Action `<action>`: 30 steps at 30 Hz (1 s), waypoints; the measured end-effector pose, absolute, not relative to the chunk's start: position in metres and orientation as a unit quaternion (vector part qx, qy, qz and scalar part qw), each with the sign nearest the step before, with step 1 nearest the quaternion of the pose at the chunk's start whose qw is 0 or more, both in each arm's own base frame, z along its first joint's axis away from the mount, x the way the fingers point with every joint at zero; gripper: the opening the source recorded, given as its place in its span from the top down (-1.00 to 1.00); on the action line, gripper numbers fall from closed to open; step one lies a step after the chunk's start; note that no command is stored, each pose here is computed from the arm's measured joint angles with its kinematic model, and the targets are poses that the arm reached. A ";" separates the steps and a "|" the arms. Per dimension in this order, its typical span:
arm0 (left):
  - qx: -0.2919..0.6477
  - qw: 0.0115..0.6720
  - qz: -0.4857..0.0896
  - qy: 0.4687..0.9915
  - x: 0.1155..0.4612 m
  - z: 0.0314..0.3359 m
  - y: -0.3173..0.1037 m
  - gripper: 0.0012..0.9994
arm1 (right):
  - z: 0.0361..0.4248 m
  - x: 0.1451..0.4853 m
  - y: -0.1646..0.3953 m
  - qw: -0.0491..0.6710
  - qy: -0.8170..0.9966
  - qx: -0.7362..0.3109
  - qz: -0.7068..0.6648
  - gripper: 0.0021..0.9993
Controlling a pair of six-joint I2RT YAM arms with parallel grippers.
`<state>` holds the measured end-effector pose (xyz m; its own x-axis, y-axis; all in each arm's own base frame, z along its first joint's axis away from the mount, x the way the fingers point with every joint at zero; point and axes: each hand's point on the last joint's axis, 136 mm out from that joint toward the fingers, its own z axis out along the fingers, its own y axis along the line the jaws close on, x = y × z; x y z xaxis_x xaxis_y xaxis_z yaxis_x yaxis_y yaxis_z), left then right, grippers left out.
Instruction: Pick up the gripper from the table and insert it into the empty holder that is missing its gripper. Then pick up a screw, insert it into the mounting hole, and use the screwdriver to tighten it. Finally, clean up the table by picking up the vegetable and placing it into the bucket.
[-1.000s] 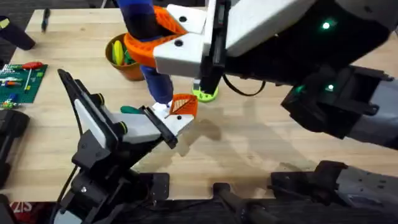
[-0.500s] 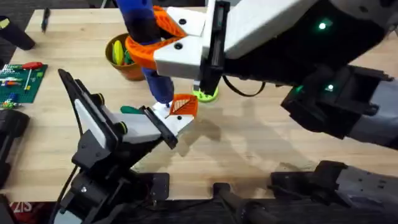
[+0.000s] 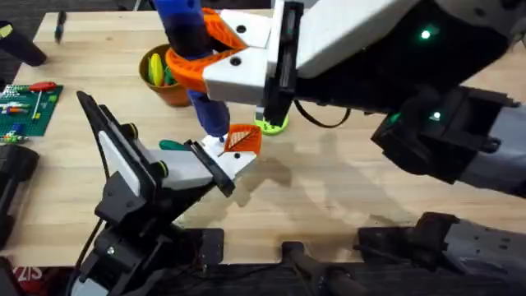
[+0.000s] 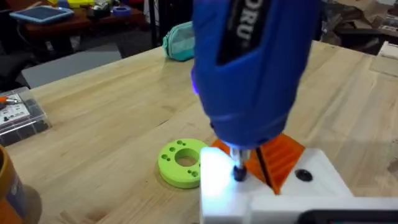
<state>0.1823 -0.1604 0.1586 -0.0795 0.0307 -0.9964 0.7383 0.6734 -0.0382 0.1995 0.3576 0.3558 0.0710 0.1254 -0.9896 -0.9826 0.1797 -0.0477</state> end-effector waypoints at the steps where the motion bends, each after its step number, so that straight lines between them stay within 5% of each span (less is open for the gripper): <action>1: 0.284 0.616 -0.287 0.676 0.182 0.159 -0.160 0.99 | 0.356 0.200 0.358 0.589 0.493 -0.435 0.470 0.94; 30: 0.284 0.616 -0.287 0.676 0.182 0.159 -0.160 0.99 | 0.353 0.200 0.358 0.586 0.496 -0.436 0.469 0.94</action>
